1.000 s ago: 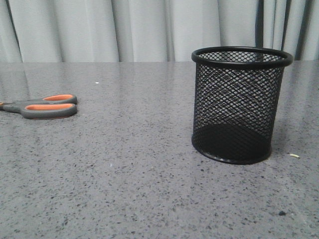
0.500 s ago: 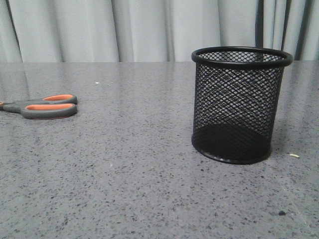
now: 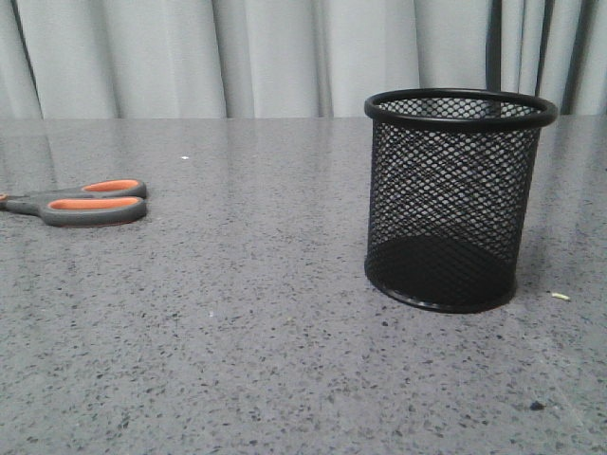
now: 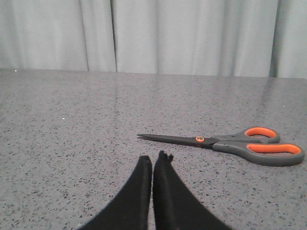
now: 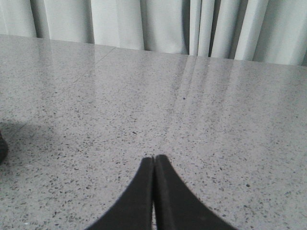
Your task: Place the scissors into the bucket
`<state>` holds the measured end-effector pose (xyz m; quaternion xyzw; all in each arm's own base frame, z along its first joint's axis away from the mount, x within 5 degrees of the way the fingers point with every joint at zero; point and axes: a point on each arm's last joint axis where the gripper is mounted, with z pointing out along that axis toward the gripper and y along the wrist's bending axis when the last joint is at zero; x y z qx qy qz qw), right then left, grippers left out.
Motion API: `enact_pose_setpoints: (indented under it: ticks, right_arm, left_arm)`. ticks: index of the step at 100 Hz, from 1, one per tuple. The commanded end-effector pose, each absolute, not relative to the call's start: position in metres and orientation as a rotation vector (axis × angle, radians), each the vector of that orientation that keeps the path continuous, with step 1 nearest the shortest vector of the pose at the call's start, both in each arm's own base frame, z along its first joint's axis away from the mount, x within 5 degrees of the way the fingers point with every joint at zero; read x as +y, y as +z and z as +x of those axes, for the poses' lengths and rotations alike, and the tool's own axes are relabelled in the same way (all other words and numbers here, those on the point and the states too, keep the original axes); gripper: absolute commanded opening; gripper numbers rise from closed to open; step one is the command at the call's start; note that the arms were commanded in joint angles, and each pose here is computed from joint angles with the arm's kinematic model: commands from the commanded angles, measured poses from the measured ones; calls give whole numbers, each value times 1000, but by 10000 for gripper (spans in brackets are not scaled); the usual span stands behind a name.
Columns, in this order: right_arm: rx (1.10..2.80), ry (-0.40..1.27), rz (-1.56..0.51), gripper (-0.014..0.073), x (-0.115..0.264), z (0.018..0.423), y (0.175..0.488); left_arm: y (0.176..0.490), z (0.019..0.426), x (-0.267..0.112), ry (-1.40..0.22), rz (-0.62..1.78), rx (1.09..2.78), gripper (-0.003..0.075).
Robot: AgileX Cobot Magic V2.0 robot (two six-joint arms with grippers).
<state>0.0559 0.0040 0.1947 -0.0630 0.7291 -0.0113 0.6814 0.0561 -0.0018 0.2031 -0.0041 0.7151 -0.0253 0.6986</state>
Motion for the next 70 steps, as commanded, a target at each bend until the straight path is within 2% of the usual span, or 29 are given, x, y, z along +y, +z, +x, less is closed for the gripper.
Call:
enact_pose_setpoints:
  ticks: [1,21,42,54,62,70]
  right_arm:
    - [1533,-42,-135,-66,3,55,202]
    - [1495,111,4,-66,4,54,206]
    - [1431,244,145,-66,2,54,212]
    - [1387,371,282,-66,0,54,215]
    - [1363,444,344,-66,0,52,221]
    - [1369,474,320,-62,3,49,234]
  left_arm:
    - [198,56,-2,-65,-10,1532,-20]
    - [198,56,-2,-211,-141,1524,-20]
    - [200,56,-2,-461,-374,1477,-20]
    - [203,55,-2,-657,-554,1423,-20]
    - [209,55,-2,-715,-598,1395,-20]
    - [220,52,-4,-744,-583,1383,-20]
